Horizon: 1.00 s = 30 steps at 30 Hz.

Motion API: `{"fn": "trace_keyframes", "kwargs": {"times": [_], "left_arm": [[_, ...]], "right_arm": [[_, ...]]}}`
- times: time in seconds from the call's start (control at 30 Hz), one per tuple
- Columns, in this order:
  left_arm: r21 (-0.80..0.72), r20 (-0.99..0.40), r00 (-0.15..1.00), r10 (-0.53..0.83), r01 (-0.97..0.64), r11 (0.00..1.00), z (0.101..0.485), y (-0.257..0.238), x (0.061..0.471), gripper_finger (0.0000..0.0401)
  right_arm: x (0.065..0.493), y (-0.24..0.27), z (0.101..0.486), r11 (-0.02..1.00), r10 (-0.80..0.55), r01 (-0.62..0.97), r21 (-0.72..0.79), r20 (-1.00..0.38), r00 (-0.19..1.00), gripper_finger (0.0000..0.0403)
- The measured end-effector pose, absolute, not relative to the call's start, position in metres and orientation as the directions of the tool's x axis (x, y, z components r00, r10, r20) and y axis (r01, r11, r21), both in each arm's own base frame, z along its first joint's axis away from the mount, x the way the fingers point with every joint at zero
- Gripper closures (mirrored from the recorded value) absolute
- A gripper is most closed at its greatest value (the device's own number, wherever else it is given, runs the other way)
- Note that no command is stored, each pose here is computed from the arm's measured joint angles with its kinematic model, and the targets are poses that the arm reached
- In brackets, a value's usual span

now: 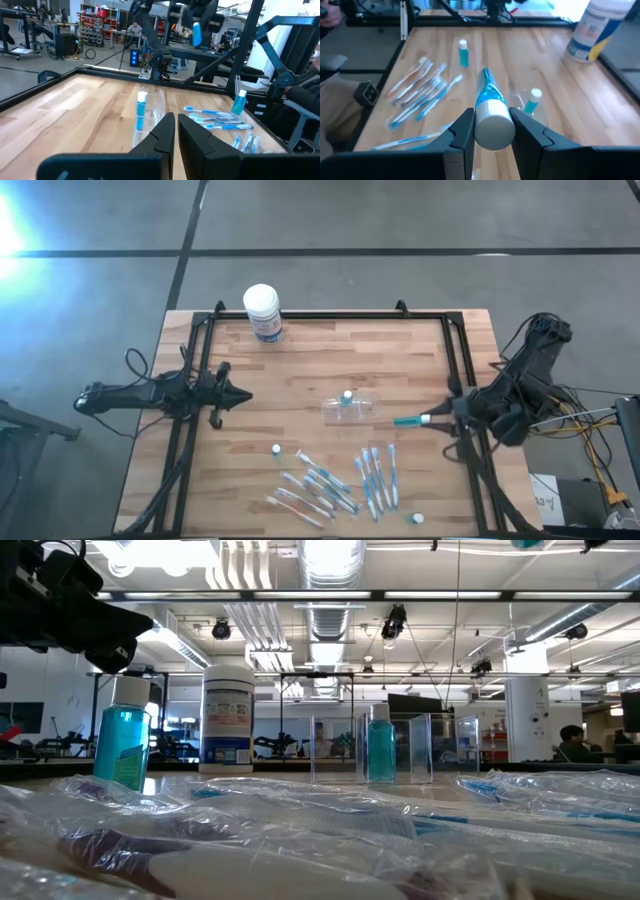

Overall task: Pick & Place toothbrushing station
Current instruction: Put the blue mouthwash into the transparent organizer

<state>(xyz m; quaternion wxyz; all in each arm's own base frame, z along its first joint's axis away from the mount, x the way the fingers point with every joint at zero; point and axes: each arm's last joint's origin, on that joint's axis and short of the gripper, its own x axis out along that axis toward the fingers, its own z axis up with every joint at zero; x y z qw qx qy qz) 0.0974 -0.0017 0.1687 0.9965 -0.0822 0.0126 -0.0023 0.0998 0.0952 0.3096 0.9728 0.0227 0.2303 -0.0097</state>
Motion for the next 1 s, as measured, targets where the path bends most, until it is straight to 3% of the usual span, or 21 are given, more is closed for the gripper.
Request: {"fn": "trace_keyframes", "kwargs": {"times": [0.57, 0.77, 1.0], "left_arm": [[-0.162, -0.029, 1.000, -0.006, 0.002, 0.987, 0.168, -0.002, 0.097, 0.0376], [-0.164, -0.015, 1.000, -0.002, -0.001, 0.987, 0.169, -0.002, 0.098, 0.0376], [-0.177, -0.011, 1.000, 0.010, -0.012, 0.984, 0.169, -0.001, 0.098, 0.0376]], "right_arm": [[0.077, 0.063, 0.242, 0.986, 0.061, 0.005, 0.166, -0.386, 0.920, 0.0315], [0.078, 0.059, 0.244, 0.983, -0.022, 0.084, 0.165, -0.346, 0.938, 0.0315], [0.096, 0.056, 0.275, 0.976, -0.123, 0.177, 0.128, -0.352, 0.928, 0.0315]]}}
